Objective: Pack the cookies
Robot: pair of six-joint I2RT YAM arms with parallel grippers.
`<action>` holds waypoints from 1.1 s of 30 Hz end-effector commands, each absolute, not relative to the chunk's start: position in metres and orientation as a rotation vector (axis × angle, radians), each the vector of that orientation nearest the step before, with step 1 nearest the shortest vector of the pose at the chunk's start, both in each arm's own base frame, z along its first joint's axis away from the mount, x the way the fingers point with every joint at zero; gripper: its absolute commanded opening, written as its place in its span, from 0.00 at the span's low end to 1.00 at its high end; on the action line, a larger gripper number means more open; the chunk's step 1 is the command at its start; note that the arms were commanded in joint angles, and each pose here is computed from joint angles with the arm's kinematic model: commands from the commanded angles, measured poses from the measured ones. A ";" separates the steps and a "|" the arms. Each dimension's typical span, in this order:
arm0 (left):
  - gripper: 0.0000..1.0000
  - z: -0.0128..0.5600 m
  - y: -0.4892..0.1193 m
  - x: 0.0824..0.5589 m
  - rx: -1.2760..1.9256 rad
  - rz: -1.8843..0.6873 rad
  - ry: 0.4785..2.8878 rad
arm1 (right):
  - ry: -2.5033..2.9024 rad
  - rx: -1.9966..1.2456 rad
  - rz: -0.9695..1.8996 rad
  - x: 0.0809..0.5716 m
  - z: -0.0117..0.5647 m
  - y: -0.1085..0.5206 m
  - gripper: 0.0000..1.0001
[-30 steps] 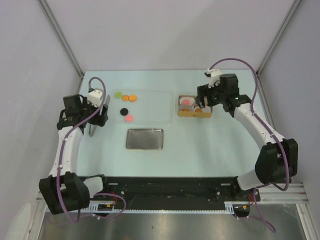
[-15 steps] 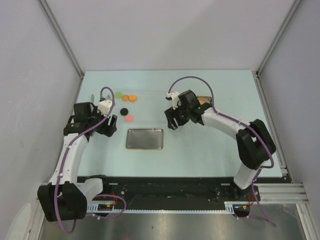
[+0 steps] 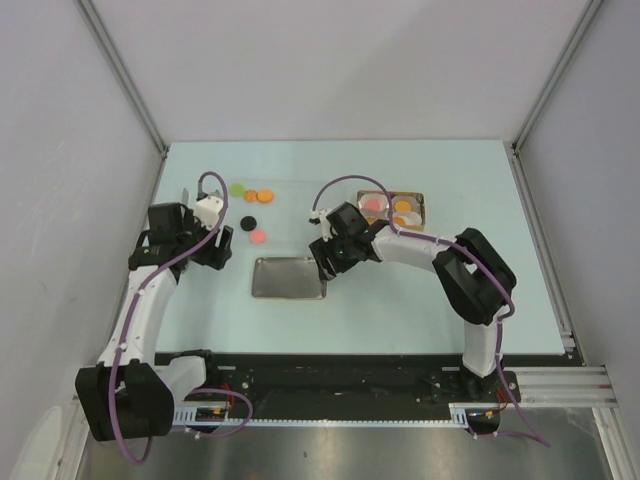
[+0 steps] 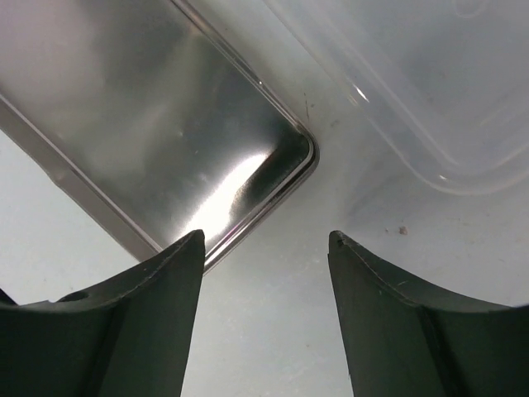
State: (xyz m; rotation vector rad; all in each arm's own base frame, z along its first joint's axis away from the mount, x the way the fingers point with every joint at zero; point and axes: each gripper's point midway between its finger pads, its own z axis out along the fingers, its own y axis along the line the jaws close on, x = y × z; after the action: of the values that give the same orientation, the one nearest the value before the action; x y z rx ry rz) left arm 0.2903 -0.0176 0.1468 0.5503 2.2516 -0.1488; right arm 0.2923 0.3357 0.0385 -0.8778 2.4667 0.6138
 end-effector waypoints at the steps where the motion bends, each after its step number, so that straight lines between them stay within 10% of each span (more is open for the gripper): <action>1: 0.74 0.151 -0.018 0.296 0.551 -0.131 2.217 | 2.459 -0.847 0.594 0.302 0.042 0.348 0.64; 15: 0.74 0.147 -0.017 0.295 0.558 -0.113 2.198 | 2.470 -0.929 0.321 0.288 0.010 0.354 0.46; 33: 0.75 0.146 -0.011 0.288 0.550 -0.065 2.189 | 2.458 -1.026 0.181 0.282 0.008 0.349 0.00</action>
State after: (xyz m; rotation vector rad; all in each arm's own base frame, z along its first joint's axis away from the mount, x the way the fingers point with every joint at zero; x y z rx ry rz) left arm 0.2858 -0.0121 0.1400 0.5389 2.2326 -0.0950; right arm 0.2926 0.3670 0.0233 -0.9504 2.3763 0.2523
